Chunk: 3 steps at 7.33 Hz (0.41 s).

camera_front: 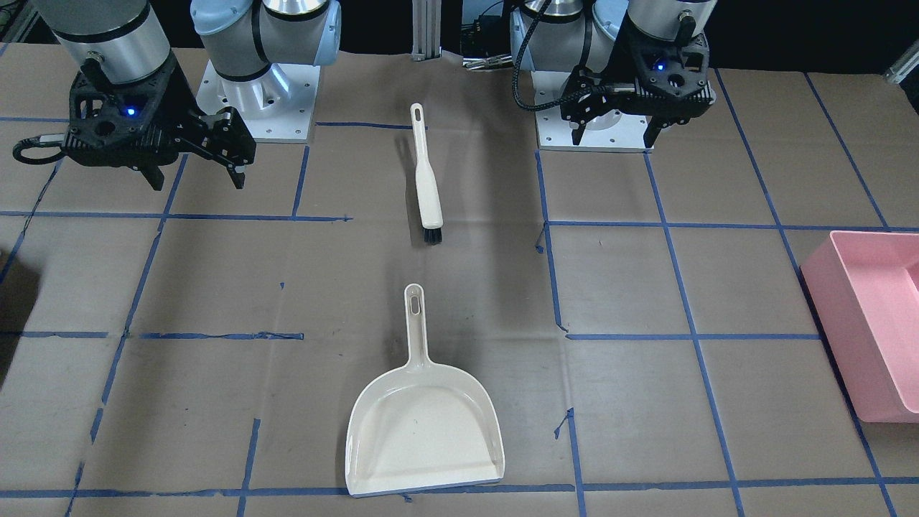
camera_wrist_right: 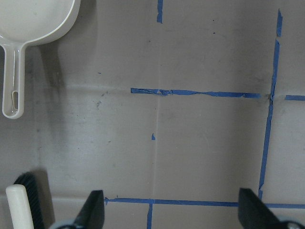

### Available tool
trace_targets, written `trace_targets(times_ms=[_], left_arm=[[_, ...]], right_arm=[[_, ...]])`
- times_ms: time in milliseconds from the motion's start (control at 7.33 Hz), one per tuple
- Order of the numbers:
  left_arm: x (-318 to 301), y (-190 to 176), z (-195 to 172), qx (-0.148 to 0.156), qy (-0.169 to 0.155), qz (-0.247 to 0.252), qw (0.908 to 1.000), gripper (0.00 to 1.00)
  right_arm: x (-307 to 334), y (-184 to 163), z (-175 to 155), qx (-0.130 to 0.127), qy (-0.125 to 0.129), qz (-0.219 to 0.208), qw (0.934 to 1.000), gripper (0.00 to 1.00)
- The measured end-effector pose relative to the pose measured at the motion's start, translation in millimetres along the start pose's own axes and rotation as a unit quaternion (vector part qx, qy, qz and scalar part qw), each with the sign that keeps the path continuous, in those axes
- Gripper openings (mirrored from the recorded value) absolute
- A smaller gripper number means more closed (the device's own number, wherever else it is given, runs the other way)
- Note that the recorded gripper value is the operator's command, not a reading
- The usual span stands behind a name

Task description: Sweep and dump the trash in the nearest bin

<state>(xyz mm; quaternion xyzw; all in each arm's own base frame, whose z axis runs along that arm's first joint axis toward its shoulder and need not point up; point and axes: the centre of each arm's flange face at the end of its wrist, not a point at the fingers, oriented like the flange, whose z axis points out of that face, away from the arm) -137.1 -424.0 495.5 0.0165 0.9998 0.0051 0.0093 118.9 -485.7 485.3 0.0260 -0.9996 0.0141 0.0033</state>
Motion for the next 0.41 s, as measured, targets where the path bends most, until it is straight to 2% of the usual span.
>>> trace_targets(times_ms=[409], left_arm=[[0.1, 0.0, -0.1, 0.001, -0.001, 0.0, 1.0, 1.0]], right_arm=[[-0.1, 1.8, 0.7, -0.001, 0.0, 0.0, 1.0, 1.0]])
